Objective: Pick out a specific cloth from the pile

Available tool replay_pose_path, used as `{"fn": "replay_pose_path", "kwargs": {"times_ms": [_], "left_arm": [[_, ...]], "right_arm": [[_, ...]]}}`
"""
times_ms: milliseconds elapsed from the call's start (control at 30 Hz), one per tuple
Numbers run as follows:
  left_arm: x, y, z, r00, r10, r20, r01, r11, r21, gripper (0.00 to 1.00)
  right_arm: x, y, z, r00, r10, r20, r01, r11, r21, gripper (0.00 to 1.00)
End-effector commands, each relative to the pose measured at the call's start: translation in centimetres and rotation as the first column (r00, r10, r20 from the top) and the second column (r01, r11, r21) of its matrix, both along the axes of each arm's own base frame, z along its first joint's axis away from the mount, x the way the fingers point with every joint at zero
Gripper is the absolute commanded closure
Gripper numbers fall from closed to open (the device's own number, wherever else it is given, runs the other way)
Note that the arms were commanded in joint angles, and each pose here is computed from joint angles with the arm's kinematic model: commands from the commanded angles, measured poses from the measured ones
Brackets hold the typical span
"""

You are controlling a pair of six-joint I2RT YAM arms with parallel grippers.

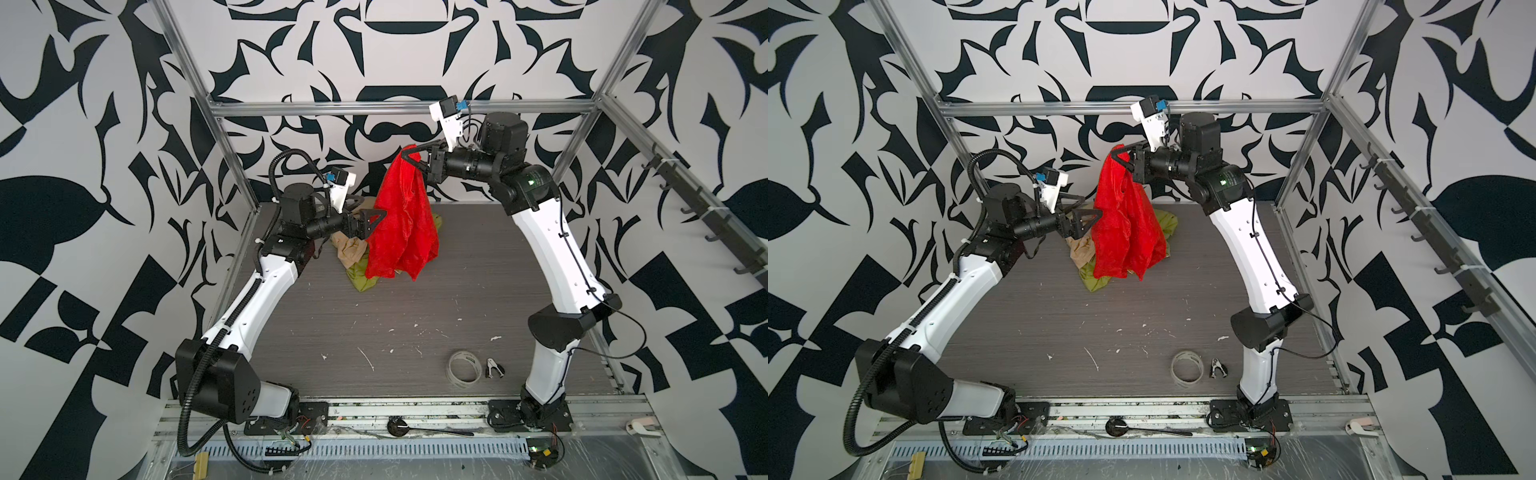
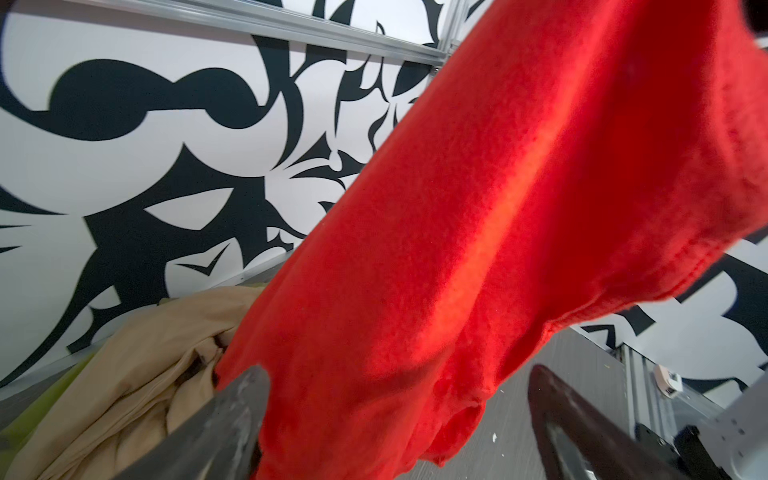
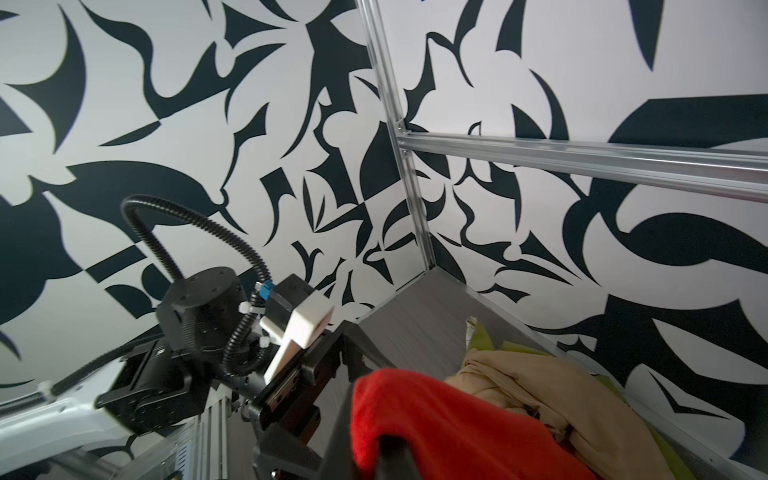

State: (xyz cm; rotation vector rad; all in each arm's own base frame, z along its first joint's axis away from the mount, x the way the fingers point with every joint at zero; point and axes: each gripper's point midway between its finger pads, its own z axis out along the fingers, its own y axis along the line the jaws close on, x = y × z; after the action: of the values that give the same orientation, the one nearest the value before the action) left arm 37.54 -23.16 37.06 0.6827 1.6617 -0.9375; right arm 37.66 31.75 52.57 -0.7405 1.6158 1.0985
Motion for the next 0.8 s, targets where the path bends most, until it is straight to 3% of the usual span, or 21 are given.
{"fn": "replay_pose_path", "kwargs": {"times_ms": [0,367,633,767], "left_arm": [[-1.3,-0.6,2.2,0.995,-0.063,0.079,0.064,0.998,-0.01,0.0],[-1.8,-4.0,3.6,0.983,-0.162,0.086,0.171,0.98,-0.103,0.0],[-2.1,-6.0,3.6,0.975,-0.199,0.097,0.209,0.972,-0.107,0.0],[-1.6,-6.4,3.6,0.976,-0.199,0.086,0.209,0.971,-0.114,0.07]], "right_arm": [[-4.3,-1.1,5.5,0.984,0.096,0.147,-0.109,0.991,0.084,1.0],[-4.0,-0.7,5.5,0.985,0.126,0.12,-0.14,0.983,0.115,1.0],[-3.6,-0.4,5.3,0.986,0.132,0.102,-0.144,0.982,0.125,1.0],[-3.5,-0.3,5.1,0.987,0.133,0.095,-0.144,0.981,0.128,1.0]]}}
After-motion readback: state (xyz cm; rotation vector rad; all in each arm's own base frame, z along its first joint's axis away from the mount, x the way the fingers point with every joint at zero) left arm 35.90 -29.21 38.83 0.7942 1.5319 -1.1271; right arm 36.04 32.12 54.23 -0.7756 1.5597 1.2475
